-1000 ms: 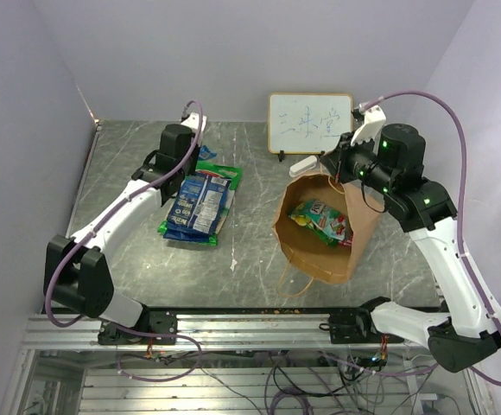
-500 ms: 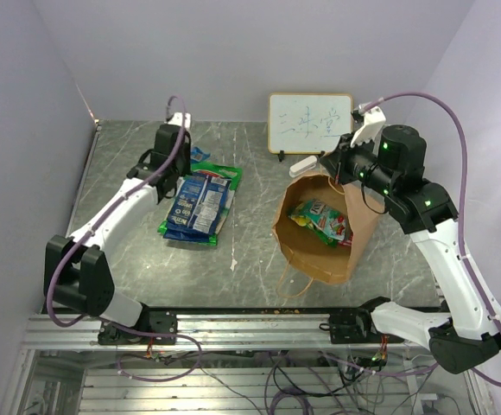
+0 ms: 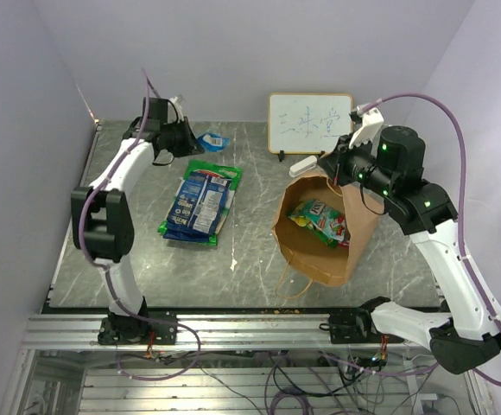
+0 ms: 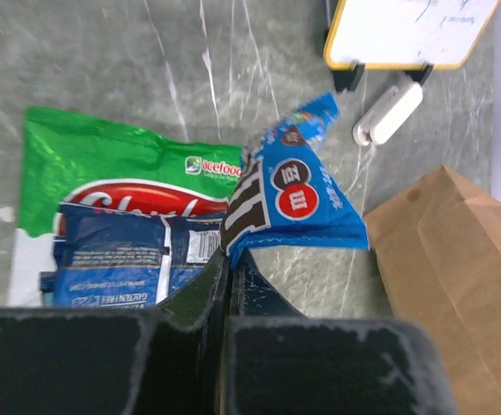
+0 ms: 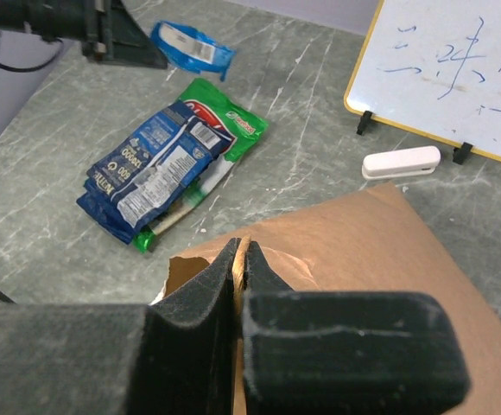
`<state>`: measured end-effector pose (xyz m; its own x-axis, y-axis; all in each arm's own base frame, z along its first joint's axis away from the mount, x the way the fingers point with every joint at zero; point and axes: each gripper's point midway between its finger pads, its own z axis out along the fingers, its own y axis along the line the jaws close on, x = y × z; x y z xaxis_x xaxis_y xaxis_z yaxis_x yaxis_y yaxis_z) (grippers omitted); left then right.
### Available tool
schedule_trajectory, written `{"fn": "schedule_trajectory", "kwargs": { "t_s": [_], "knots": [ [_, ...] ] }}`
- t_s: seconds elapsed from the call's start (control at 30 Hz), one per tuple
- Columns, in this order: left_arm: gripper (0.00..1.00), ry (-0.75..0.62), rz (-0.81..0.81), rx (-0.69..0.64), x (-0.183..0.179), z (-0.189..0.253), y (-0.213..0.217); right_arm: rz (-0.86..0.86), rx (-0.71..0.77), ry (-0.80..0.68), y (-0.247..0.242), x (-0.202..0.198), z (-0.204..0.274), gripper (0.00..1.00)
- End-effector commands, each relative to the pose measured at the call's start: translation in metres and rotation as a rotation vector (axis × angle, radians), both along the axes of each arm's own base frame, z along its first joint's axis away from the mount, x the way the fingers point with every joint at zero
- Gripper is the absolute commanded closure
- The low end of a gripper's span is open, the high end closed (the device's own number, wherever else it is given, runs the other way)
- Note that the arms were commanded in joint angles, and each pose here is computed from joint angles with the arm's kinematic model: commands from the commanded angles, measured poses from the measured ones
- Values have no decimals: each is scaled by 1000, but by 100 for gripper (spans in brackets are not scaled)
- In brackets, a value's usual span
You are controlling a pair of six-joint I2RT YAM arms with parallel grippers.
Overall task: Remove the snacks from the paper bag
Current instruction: Place the snack at the center of the board.
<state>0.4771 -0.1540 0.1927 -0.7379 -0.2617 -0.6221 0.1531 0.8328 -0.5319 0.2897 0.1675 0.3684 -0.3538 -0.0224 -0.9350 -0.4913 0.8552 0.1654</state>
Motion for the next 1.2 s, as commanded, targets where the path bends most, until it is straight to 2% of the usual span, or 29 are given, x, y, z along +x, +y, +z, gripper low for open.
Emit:
{"fn": "schedule_trajectory", "kwargs": {
  "t_s": [0.0,0.07,0.27,0.43,0.6,0.83,0.9,1.03,1.17],
  "knots": [
    [93,170,-63,-155,-7,-19,-22,4,19,-35,0,-6,10,100],
    [93,193,-71,-200,-2,-26,-29,8,17,-25,1,-6,9,100],
    [93,384,-128,-257,-9,-68,-38,9,26,-9,2,-7,8,100],
    [93,391,-147,-332,-5,-72,-47,7,30,6,2,-7,4,100],
    [91,472,-114,-289,-7,-95,-37,11,29,9,4,-6,3,100],
    [64,454,-54,-134,-7,-93,-13,20,31,15,6,-6,0,100],
    [51,435,-25,-96,-4,-87,-4,20,31,15,6,-6,0,100],
    [35,366,41,-6,-2,-59,14,25,28,14,6,-7,0,100],
    [31,291,107,54,-9,-30,30,24,32,11,5,-8,1,100]
  ]
}}
